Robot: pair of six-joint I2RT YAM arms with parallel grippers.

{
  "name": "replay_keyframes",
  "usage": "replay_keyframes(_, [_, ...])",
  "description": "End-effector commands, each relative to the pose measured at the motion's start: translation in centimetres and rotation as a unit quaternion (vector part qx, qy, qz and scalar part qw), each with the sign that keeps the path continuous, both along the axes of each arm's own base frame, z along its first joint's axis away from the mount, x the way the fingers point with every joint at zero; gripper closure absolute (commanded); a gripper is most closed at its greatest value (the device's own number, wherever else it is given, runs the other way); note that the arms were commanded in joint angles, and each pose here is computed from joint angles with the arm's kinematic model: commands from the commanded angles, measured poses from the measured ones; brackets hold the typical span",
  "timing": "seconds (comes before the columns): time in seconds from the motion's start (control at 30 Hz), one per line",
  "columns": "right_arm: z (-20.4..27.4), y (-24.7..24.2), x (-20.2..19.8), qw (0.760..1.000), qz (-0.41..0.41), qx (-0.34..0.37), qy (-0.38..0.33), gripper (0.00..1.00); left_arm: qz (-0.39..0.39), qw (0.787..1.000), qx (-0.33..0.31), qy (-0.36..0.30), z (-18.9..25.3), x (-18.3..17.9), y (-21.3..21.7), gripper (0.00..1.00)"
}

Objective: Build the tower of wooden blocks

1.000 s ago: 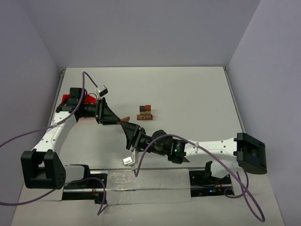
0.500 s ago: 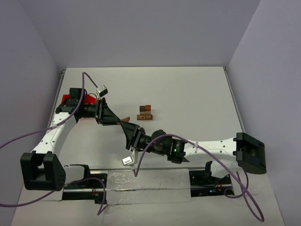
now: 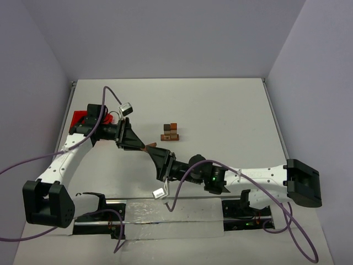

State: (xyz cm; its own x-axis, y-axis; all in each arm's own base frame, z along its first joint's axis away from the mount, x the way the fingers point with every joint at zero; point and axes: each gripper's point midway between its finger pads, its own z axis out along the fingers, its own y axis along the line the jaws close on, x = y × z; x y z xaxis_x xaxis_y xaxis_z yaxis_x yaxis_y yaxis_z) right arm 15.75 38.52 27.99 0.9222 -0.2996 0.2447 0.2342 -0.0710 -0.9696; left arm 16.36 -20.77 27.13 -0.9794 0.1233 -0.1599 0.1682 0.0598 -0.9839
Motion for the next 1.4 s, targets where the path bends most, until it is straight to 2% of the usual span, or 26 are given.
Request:
replay_keyframes(0.0, [2.5,-1.1,-1.1,0.999,0.023,0.044,-0.022,0.44,-0.083,0.993,-0.089,0.002,3.6,-2.9,0.6,1.0])
replay_keyframes(0.27, [1.9,-2.0,-1.7,0.999,0.032,0.034,-0.022,0.47,-0.095,0.992,-0.086,0.007,3.3,-3.4,0.4,1.0])
replay_keyframes(0.57, [0.6,-1.9,-1.8,0.999,0.034,0.008,-0.022,0.54,-0.1,0.991,-0.084,0.014,2.9,-3.6,0.3,1.0])
replay_keyframes(0.83, [0.4,-1.7,-1.3,1.0,0.024,-0.002,-0.009,0.54,-0.107,0.991,-0.082,0.011,2.7,-4.0,0.2,1.0])
replay_keyframes(0.93, [0.4,-1.5,-1.1,1.0,0.021,-0.009,-0.002,0.58,-0.108,0.991,-0.083,0.007,2.7,-4.1,0.2,1.0])
replay_keyframes(1.0, [0.4,-1.5,-1.0,1.0,0.019,-0.015,0.005,0.66,-0.108,0.991,-0.083,0.003,2.6,-4.0,0.1,0.92])
replay_keyframes(1.07, [0.4,-1.4,-0.9,1.0,0.017,-0.02,0.013,0.71,-0.108,0.991,-0.084,0.0,2.6,-3.9,0.1,0.78])
replay_keyframes(1.13, [0.5,-1.4,-0.8,0.999,0.013,-0.024,0.023,0.75,-0.108,0.991,-0.084,-0.003,2.6,-3.9,0.1,0.68])
replay_keyframes(1.27, [0.8,-1.3,-0.4,0.997,0.003,-0.028,0.066,0.84,-0.096,0.992,-0.077,-0.015,2.3,-3.3,0.0,0.21])
replay_keyframes(1.33, [0.9,-1.3,-0.3,0.996,0.001,-0.028,0.083,0.87,-0.072,0.995,-0.068,-0.028,2.0,-2.1,0.1,0.09])
replay_keyframes(1.37, [1.0,-1.4,-0.3,0.995,0.0,-0.029,0.091,0.88,-0.067,0.995,-0.066,-0.032,2.0,-1.9,0.1,0.08])
